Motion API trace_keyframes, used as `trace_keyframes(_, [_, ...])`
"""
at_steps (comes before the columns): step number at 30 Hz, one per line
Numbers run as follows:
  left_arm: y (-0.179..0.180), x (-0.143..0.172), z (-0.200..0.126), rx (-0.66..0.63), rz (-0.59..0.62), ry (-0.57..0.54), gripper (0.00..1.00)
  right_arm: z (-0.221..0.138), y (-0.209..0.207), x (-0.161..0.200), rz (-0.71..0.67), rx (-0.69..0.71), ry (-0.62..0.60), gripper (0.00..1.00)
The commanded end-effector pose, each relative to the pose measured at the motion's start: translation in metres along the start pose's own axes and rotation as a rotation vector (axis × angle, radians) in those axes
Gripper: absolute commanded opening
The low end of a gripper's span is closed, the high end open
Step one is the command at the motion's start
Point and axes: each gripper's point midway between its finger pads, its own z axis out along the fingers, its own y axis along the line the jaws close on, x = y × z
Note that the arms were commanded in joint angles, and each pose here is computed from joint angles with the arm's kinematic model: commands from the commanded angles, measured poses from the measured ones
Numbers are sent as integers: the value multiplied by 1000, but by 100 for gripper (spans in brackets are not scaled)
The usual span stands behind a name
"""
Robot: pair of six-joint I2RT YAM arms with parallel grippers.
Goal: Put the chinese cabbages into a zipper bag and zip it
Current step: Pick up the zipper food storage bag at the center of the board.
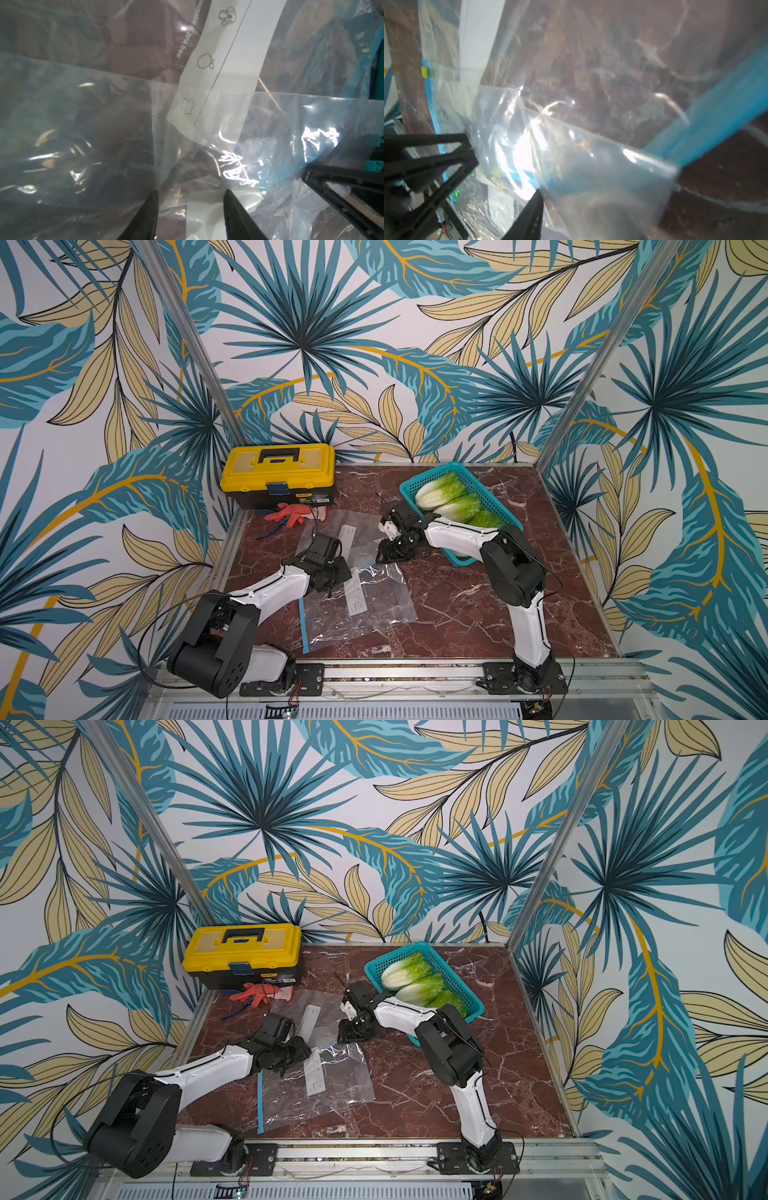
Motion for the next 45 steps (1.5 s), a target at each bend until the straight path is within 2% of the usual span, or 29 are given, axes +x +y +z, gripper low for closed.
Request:
trace_keyframes(1, [-9, -3, -9, 50, 21, -19, 51, -14, 14, 6, 7, -53, 7, 32])
trace_keyframes(5, [-24, -12, -31, 99, 50, -58, 53, -28, 18, 14, 0, -52, 27, 15])
trace_keyframes(8, [-36, -22, -57, 113, 99, -91, 56, -46, 22, 23, -28, -50, 45, 7])
trace_keyframes(12, [-45, -42, -96, 116, 142, -185, 67, -75, 27, 35, -76, -38, 64, 3])
trace_keyframes(16, [-56, -62, -133, 189, 148, -290, 77, -105, 33, 37, -133, -34, 43, 0])
trace_keyframes(20, [-64, -72, -156, 247, 139, -323, 82, -137, 39, 22, -150, -46, -17, 0])
trace_keyframes(25, [-67, -88, -177, 363, 84, -331, 90, -192, 65, -8, -144, -188, -148, 0])
trace_keyframes(28, [-69, -92, -172, 449, 58, -312, 91, -215, 79, -21, -165, -218, -201, 0])
trace_keyframes(31, [-52, -91, -145, 464, -11, -298, 91, -237, 99, -32, -176, -279, -245, 0])
trace_keyframes(34, [-41, -86, -124, 541, -108, -261, 91, -261, 120, -41, -184, -349, -298, 0])
trace_keyframes(39, [-54, -79, -118, 697, -243, -199, 92, -303, 140, -73, -138, -374, -457, 0])
trace_keyframes(45, [-71, -64, -120, 748, -334, -175, 98, -329, 157, -117, -37, -485, -644, 0])
